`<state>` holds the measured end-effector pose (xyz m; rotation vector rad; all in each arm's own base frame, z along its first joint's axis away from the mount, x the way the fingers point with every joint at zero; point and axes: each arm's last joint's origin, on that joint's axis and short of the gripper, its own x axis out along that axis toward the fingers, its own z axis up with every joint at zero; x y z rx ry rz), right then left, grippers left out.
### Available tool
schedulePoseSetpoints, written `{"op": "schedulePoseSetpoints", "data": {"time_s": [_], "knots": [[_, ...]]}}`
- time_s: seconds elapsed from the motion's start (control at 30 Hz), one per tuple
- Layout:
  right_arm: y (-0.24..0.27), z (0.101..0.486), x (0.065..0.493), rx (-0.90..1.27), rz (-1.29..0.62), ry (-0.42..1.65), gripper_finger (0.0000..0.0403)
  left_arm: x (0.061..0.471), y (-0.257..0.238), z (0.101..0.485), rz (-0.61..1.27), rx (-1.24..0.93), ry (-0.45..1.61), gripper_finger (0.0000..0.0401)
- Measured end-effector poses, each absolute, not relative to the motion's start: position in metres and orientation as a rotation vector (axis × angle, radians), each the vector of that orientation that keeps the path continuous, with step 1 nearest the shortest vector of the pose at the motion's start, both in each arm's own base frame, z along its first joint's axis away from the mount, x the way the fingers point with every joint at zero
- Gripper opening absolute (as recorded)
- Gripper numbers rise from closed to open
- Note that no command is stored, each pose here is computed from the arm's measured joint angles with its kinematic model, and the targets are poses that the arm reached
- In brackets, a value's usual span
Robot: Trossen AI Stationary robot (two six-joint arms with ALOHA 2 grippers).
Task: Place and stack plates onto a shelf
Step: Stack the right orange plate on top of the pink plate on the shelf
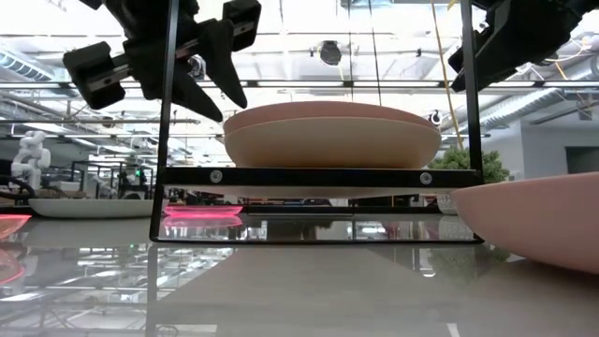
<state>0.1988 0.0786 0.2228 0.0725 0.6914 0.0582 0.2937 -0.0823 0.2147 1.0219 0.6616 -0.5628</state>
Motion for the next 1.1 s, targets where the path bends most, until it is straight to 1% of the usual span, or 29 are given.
{"op": "schedulePoseSetpoints", "data": {"time_s": [0.3,0.5,0.63,0.8,0.97,1.1], "knots": [[0.087,0.235,0.196,0.132,0.049,0.723,0.0082,0.293,-0.081,0.214,-0.441,0.859,0.731,0.0129],[0.105,0.244,0.188,0.146,0.007,0.812,0.0082,0.290,-0.082,0.220,-0.409,0.793,0.723,0.0129],[0.117,0.248,0.185,0.177,-0.019,0.897,0.0082,0.285,-0.080,0.231,-0.384,0.759,0.695,0.0129],[0.131,0.247,0.186,0.233,-0.068,1.036,0.0082,0.276,-0.077,0.243,-0.342,0.665,0.690,0.0129],[0.147,0.231,0.184,0.321,-0.111,1.243,0.0082,0.270,-0.076,0.247,-0.290,0.527,0.718,0.0129],[0.165,0.218,0.178,0.375,-0.099,1.365,0.0083,0.268,-0.075,0.245,-0.277,0.488,0.752,0.0129]]}}
